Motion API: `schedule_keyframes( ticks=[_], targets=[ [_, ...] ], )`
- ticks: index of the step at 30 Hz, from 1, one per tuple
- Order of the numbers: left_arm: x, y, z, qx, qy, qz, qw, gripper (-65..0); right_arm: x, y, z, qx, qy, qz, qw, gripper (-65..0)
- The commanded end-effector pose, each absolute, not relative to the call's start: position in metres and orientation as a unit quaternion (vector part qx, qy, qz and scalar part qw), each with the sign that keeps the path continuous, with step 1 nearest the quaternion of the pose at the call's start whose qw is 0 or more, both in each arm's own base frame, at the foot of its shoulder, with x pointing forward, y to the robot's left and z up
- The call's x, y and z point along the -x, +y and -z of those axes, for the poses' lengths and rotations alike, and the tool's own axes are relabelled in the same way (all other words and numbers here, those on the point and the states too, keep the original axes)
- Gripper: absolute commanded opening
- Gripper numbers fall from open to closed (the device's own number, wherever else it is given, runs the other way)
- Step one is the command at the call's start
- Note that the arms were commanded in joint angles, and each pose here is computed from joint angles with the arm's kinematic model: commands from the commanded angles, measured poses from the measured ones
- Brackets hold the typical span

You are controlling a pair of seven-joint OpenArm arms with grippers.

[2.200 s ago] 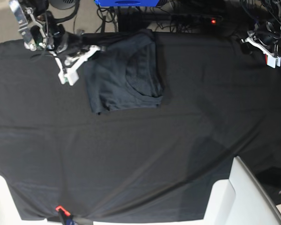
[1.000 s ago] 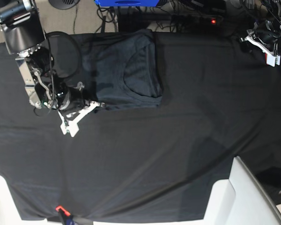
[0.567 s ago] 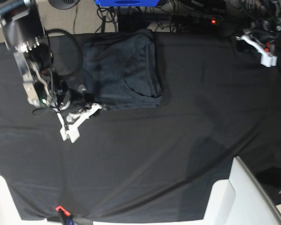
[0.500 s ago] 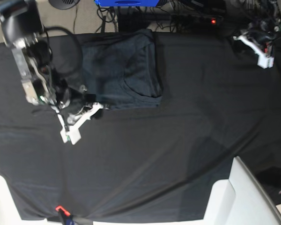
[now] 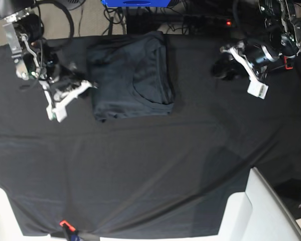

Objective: Fold the T-shirt properly
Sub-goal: 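Lower the left gripper onto the shirt's collar end and grasp it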

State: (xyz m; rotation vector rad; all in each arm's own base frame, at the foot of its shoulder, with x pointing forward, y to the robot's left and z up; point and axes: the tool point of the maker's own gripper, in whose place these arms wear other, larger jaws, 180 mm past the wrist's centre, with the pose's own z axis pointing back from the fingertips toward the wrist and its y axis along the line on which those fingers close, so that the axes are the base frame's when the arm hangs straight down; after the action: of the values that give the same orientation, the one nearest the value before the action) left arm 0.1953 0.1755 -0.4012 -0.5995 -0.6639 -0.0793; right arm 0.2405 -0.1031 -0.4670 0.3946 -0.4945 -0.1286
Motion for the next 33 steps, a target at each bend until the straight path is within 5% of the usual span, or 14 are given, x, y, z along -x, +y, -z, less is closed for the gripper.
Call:
schedule_keyframes(
  ticks=[1, 4, 33],
  targets=[
    [-0.205, 0.172, 0.393, 0.315, -0.340, 0.030, 0.886, -16.8, -0.247, -0.102, 0.460, -0.203, -0.257, 0.062, 0.943, -63.8],
    [-0.208, 0.154, 0.406, 0.351, -0.323, 0.016, 0.879, 0.0, -0.241, -0.112, 0.464, -0.191, -0.253, 0.058, 0.947, -63.8],
    [-0.187, 0.029, 0.499, 0.408, -0.196, -0.003, 0.892, 0.0, -0.245, -0.177, 0.455, -0.150, -0.301, 0.078, 0.938, -63.6]
  ],
)
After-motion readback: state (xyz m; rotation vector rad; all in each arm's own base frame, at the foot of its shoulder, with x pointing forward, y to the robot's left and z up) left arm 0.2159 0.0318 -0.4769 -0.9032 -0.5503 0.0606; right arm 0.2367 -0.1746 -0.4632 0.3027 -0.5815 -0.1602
